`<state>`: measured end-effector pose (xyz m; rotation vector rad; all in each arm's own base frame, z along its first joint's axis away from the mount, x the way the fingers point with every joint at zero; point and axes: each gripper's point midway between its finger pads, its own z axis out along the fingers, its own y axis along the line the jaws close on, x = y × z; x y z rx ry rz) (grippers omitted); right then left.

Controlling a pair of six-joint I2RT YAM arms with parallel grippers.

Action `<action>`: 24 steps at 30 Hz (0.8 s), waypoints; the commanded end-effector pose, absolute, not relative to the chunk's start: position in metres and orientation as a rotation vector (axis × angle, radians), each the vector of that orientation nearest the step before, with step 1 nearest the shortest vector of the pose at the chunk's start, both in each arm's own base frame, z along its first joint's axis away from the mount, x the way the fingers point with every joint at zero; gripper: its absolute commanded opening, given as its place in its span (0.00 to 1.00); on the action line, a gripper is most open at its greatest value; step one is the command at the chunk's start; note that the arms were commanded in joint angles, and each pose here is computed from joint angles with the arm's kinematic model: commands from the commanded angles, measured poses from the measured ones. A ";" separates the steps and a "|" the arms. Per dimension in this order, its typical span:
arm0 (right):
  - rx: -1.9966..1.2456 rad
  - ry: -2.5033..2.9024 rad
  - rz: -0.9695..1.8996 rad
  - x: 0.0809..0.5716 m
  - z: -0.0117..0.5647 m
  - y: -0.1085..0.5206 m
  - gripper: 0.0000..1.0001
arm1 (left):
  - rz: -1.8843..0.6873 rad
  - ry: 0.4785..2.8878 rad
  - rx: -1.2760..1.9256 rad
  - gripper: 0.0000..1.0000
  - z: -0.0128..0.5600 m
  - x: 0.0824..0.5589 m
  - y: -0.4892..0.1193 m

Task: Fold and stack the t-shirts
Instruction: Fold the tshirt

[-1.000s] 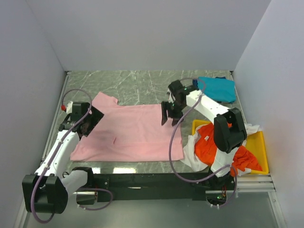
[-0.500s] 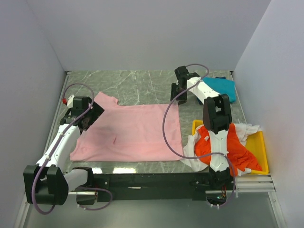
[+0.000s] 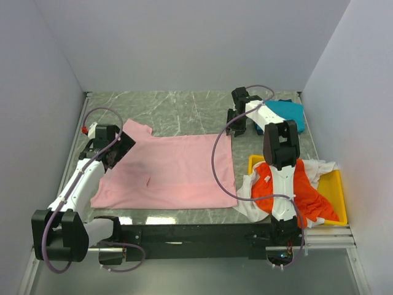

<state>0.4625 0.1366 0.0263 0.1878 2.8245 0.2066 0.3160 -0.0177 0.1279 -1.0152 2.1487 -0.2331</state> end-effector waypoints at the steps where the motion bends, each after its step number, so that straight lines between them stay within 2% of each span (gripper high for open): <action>1: 0.169 2.784 0.247 0.474 0.028 0.141 0.47 | -0.258 2.106 -0.969 0.99 0.147 0.330 -0.018; 13: 0.153 2.832 0.301 0.465 0.009 0.149 0.32 | -0.245 2.117 -0.951 0.99 0.141 0.327 -0.017; 14: 0.150 2.834 0.306 0.464 0.008 0.149 0.27 | -0.232 2.115 -0.938 0.99 0.142 0.328 -0.016; 16: 0.148 2.839 0.311 0.463 0.007 0.150 0.21 | -0.208 2.115 -0.921 0.99 0.145 0.336 -0.013; 19: 0.145 2.843 0.313 0.461 0.007 0.149 0.03 | -0.130 2.114 -0.862 0.98 0.150 0.353 -0.004; 24: 0.142 2.844 0.308 0.457 0.010 0.148 0.00 | -0.036 2.114 -0.767 0.92 0.156 0.404 0.011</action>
